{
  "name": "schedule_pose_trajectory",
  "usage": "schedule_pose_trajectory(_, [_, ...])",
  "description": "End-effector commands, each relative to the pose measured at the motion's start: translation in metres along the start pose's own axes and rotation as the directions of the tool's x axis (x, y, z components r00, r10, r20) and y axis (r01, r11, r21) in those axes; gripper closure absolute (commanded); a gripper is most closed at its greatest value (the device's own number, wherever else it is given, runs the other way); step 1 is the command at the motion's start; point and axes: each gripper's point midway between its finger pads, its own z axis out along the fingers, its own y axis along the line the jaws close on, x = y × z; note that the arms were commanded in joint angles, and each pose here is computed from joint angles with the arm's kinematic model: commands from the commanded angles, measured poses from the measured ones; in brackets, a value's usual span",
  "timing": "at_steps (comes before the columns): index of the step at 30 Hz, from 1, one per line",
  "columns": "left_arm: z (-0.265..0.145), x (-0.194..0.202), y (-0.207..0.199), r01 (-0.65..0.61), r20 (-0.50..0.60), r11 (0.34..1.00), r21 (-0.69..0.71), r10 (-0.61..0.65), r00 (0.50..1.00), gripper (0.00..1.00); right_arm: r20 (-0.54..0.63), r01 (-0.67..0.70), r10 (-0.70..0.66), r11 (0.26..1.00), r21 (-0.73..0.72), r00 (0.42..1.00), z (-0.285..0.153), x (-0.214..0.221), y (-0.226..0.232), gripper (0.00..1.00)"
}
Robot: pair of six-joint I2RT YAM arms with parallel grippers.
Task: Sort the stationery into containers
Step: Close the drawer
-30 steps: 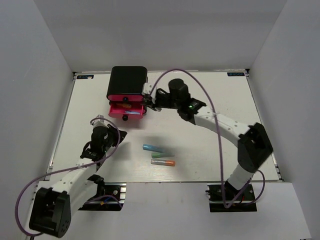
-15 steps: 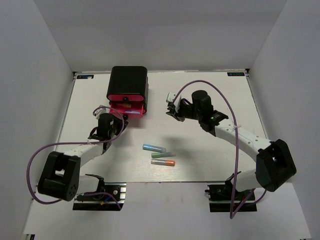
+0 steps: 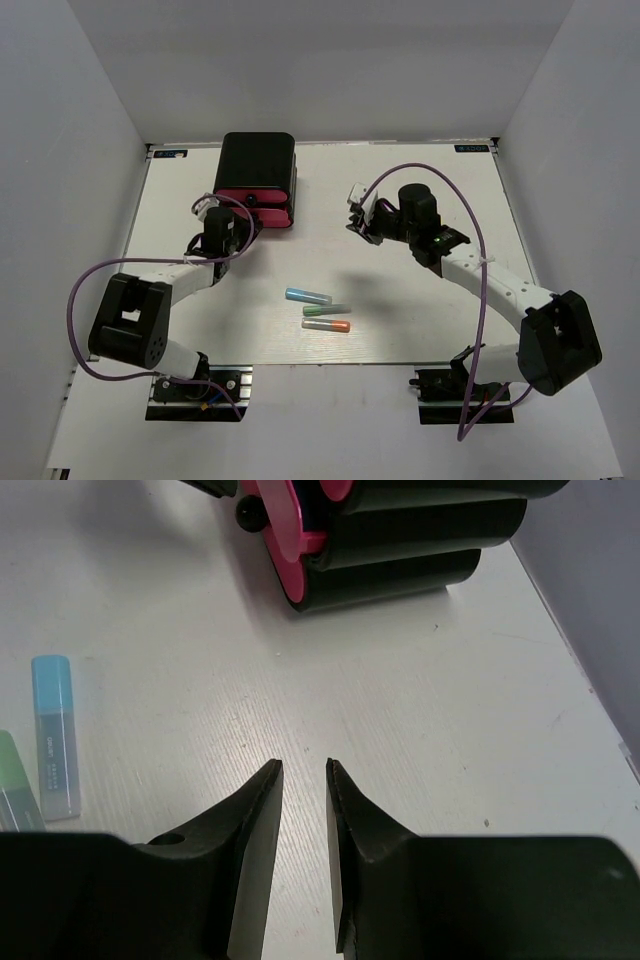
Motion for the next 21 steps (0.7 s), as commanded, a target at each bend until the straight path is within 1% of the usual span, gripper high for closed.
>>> schedule_pose_trajectory(1, [0.007, -0.022, -0.019, 0.020, 0.068, 1.000, 0.024, -0.022, 0.997, 0.69, 0.026, 0.006, -0.006, 1.000, 0.019, 1.000, -0.008, -0.008, -0.005, 0.70])
schedule_pose_trajectory(3, [0.010, -0.026, -0.025, 0.021, 0.071, 0.999, 0.029, -0.023, 0.997, 0.66, 0.016, 0.011, -0.011, 1.000, 0.016, 1.000, -0.008, -0.003, -0.005, 0.70])
schedule_pose_trajectory(5, [0.012, -0.026, -0.026, 0.021, 0.071, 0.999, 0.029, -0.023, 0.997, 0.59, 0.015, 0.014, -0.014, 1.000, 0.017, 1.000, -0.010, -0.002, -0.005, 0.70])
schedule_pose_trajectory(6, [0.012, -0.026, -0.026, 0.021, 0.071, 0.999, 0.029, -0.023, 0.997, 0.52, 0.013, 0.013, -0.013, 1.000, 0.021, 1.000, -0.011, -0.001, -0.005, 0.70])
schedule_pose_trajectory(7, [0.012, -0.025, -0.024, 0.020, 0.066, 1.000, 0.021, -0.022, 0.998, 0.49, 0.010, 0.013, -0.013, 1.000, 0.021, 1.000, -0.012, 0.000, -0.004, 0.70])
schedule_pose_trajectory(8, [0.012, -0.025, -0.024, 0.020, 0.066, 1.000, 0.021, -0.022, 0.998, 0.47, 0.004, 0.008, -0.008, 1.000, 0.019, 1.000, -0.012, 0.003, -0.003, 0.70])
schedule_pose_trajectory(12, [0.012, -0.022, -0.020, 0.020, 0.061, 1.000, 0.013, -0.021, 0.998, 0.45, 0.001, 0.005, -0.005, 1.000, 0.017, 1.000, -0.015, 0.006, -0.001, 0.70])
schedule_pose_trajectory(13, [0.009, -0.020, -0.019, 0.010, 0.051, 1.000, 0.019, -0.011, 0.999, 0.47, -0.001, 0.000, 0.000, 1.000, 0.019, 1.000, -0.016, 0.008, -0.001, 0.70])
schedule_pose_trajectory(14, [0.009, -0.016, -0.013, 0.009, 0.043, 1.000, 0.006, -0.010, 0.999, 0.56, -0.001, -0.001, 0.001, 1.000, 0.014, 1.000, -0.015, 0.009, 0.001, 0.70])
schedule_pose_trajectory(15, [0.006, -0.013, -0.015, -0.001, 0.030, 1.000, 0.025, 0.000, 1.000, 0.61, -0.003, -0.001, 0.001, 1.000, 0.018, 1.000, -0.017, 0.010, 0.000, 0.70])
schedule_pose_trajectory(16, [0.003, -0.011, -0.015, -0.001, 0.024, 0.999, 0.032, 0.001, 1.000, 0.66, -0.006, -0.002, 0.002, 1.000, 0.014, 1.000, -0.016, 0.011, 0.002, 0.70])
schedule_pose_trajectory(17, [0.002, -0.005, -0.005, -0.003, 0.011, 1.000, 0.012, 0.003, 1.000, 0.70, -0.005, -0.002, 0.002, 1.000, 0.016, 1.000, -0.017, 0.011, 0.001, 0.70])
schedule_pose_trajectory(18, [-0.001, -0.002, -0.006, -0.002, 0.003, 1.000, 0.028, 0.002, 1.000, 0.75, -0.004, -0.003, 0.004, 1.000, 0.015, 1.000, -0.017, 0.011, 0.002, 0.70])
schedule_pose_trajectory(21, [-0.004, 0.012, 0.003, -0.002, -0.038, 0.999, 0.042, 0.004, 0.999, 0.77, -0.004, -0.007, 0.007, 1.000, 0.010, 1.000, -0.017, 0.013, 0.004, 0.70])
